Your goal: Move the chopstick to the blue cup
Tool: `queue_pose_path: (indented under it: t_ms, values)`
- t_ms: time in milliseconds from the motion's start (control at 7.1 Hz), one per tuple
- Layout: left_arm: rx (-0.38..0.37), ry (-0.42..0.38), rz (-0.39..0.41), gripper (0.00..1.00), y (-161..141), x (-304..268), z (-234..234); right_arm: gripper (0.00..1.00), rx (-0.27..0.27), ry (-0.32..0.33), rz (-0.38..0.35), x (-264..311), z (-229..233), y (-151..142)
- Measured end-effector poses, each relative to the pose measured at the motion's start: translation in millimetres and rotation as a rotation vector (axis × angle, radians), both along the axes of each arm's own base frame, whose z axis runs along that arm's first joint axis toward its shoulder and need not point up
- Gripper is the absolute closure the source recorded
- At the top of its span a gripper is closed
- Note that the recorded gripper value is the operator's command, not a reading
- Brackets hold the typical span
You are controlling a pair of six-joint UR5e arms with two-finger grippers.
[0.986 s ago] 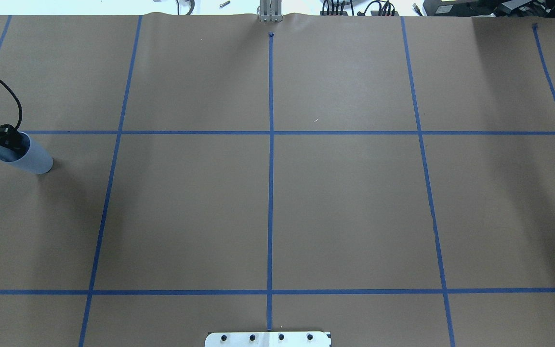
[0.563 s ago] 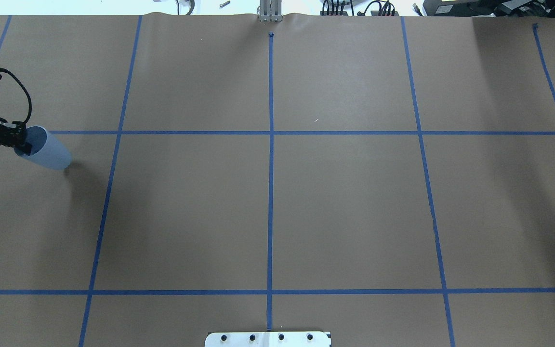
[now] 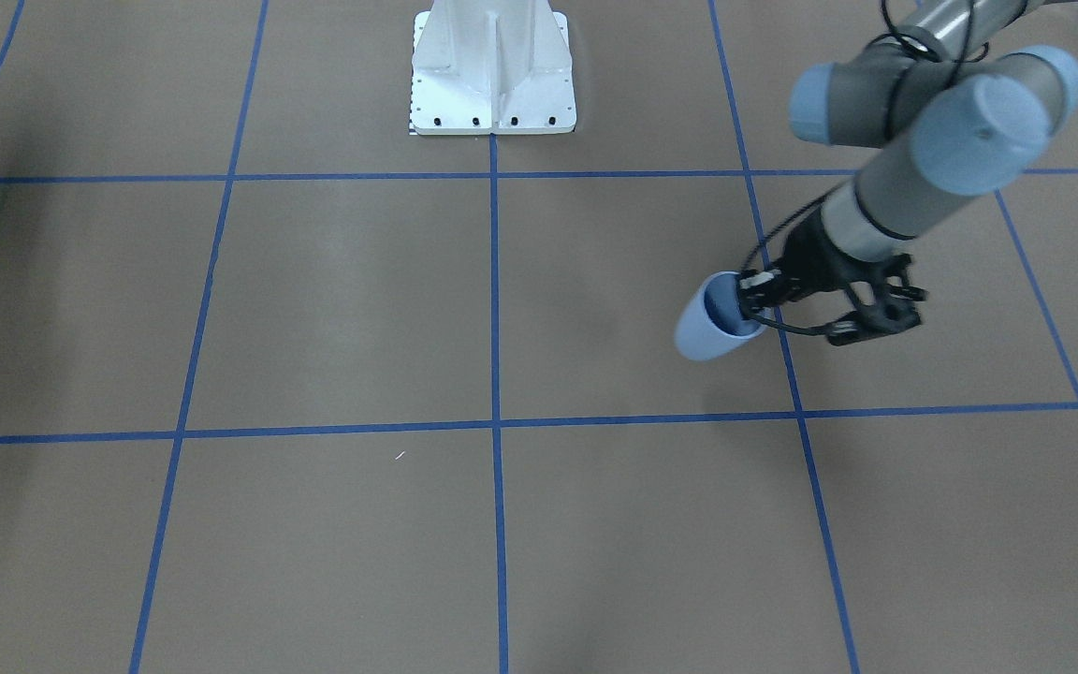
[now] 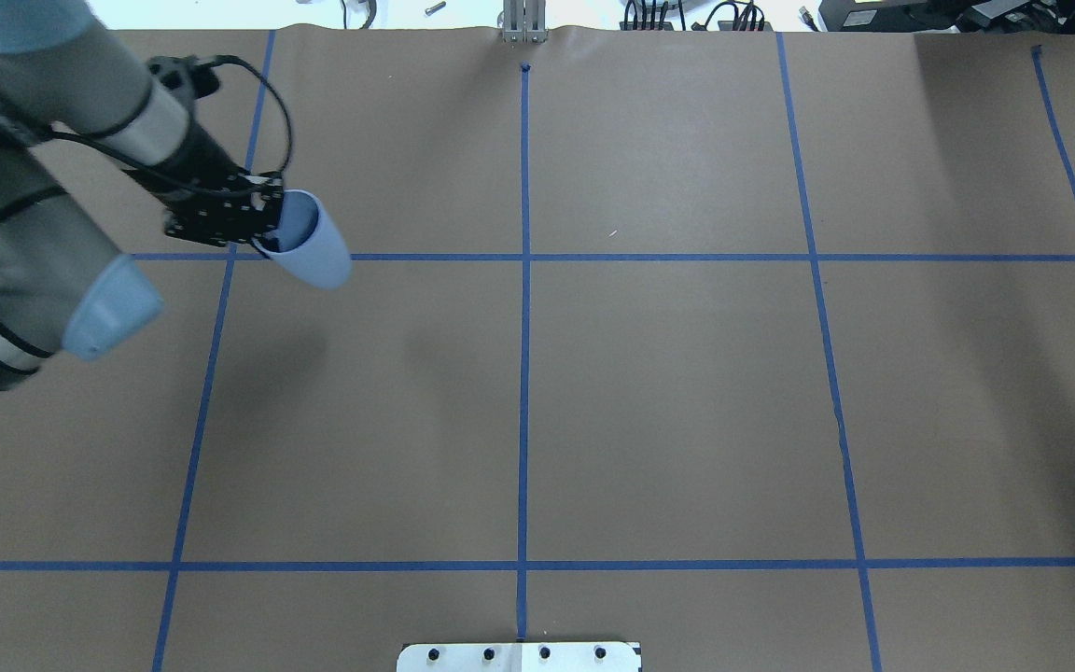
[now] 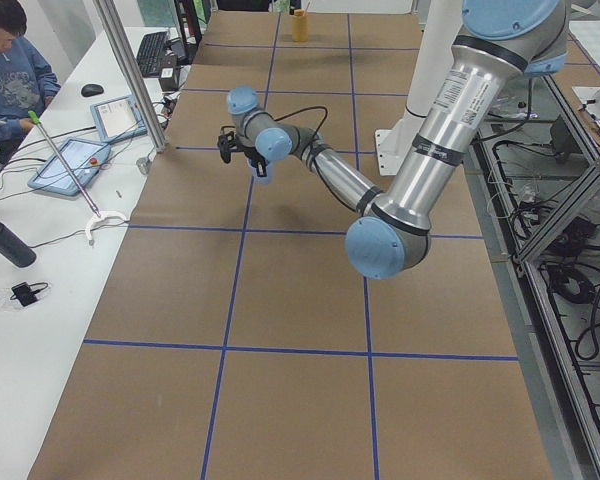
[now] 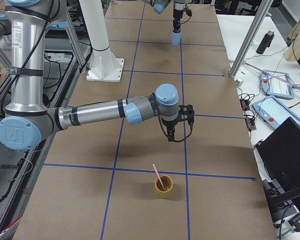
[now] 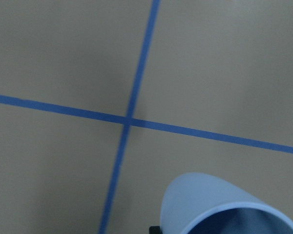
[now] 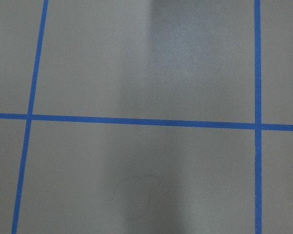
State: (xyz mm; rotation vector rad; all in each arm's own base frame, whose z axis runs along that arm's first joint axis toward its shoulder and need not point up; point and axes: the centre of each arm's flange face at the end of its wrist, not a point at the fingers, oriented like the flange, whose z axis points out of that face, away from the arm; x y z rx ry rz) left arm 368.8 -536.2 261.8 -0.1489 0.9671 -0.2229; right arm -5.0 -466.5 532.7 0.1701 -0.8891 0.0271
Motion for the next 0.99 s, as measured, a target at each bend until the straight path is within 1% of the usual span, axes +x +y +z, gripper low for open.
queue_pose_path:
  t_ms: [141,282,423,704,986]
  values:
    - [0.011,-0.039,-0.014,1.0,21,53,-54,0.0,0.002,0.004,-0.001,1,2,0]
    - [0.032,-0.071,-0.015,1.0,40,95,-91,0.0,0.005,0.007,-0.006,2,4,0]
    - [0.043,-0.093,-0.012,1.0,51,129,-112,0.0,0.006,0.006,-0.007,2,5,2]
    - [0.061,-0.133,0.001,1.0,74,183,-126,0.0,0.006,0.005,-0.007,3,6,4]
    - [0.065,-0.148,0.022,1.0,91,204,-123,0.0,0.0,0.006,-0.004,3,7,3]
